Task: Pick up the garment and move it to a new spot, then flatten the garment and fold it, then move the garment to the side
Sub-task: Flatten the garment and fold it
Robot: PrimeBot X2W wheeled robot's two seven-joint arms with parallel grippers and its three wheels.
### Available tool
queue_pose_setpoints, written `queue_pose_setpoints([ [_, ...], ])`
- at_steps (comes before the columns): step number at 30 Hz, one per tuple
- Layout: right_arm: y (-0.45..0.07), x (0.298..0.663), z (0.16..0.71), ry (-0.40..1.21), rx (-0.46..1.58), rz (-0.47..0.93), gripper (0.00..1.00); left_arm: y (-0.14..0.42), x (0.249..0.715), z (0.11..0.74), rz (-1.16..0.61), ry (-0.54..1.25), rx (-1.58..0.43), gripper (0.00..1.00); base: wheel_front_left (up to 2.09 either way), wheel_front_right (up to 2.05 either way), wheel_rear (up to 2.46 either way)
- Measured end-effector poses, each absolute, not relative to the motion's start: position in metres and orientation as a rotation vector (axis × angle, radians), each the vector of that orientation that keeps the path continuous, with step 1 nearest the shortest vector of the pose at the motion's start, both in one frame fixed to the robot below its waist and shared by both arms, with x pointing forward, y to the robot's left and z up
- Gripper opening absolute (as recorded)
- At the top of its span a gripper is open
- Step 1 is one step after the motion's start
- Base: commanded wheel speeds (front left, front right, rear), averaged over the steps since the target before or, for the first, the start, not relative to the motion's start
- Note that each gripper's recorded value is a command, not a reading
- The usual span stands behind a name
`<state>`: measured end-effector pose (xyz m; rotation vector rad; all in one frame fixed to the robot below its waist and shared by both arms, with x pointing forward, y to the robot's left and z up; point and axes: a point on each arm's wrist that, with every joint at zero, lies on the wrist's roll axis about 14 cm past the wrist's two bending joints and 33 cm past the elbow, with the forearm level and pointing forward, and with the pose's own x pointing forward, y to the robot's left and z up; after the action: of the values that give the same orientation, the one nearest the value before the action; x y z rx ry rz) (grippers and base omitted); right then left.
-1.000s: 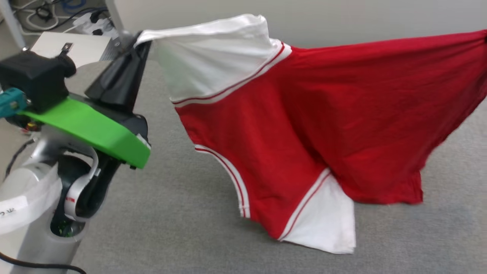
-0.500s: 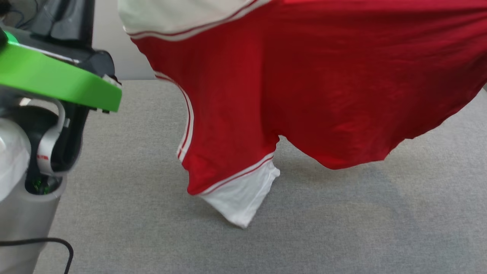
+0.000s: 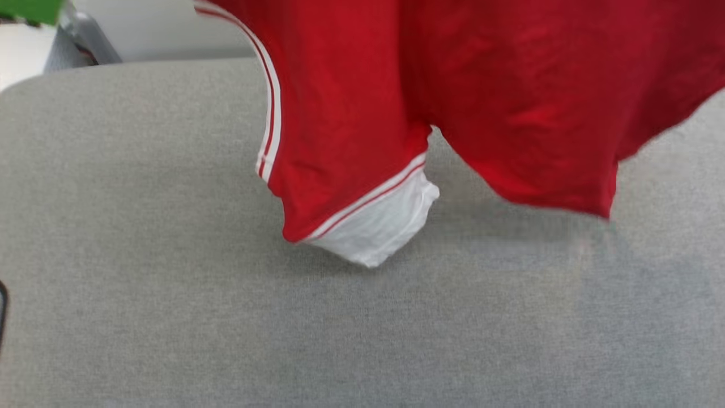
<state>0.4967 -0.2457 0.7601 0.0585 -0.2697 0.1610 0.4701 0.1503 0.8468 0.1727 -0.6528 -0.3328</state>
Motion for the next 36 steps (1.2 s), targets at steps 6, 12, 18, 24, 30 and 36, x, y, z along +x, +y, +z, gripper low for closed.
queue_pose_setpoints([
  [6, -0.243, 0.548, 0.757, -0.288, 0.051, 0.149, 0.0, 0.156, 0.526, 0.845, -0.323, -0.628, 0.261, 0.0, 0.0, 0.0, 0.0],
  [12, -0.229, 0.63, 0.731, -0.273, 0.066, 0.152, 0.0, 0.16, 0.613, 0.822, -0.29, -0.554, 0.363, 0.0, 0.0, 0.0, 0.0],
  [18, -0.221, 0.684, 0.71, -0.293, 0.067, 0.131, 0.0, 0.166, 0.67, 0.816, -0.241, -0.582, 0.375, 0.0, 0.0, 0.0, 0.0],
  [24, -0.217, 0.726, 0.675, -0.293, 0.083, 0.104, 0.0, 0.17, 0.714, 0.796, -0.209, -0.628, 0.352, 0.0, 0.0, 0.0, 0.0],
  [30, -0.208, 0.751, 0.627, -0.252, 0.072, 0.104, 0.0, 0.176, 0.75, 0.732, -0.21, -0.571, 0.305, 0.0, 0.0, 0.0, 0.0],
  [36, -0.194, 0.759, 0.582, -0.192, 0.089, 0.132, 0.0, 0.172, 0.756, 0.659, -0.252, -0.445, 0.26, 0.0, 0.0, 0.0, 0.0],
])
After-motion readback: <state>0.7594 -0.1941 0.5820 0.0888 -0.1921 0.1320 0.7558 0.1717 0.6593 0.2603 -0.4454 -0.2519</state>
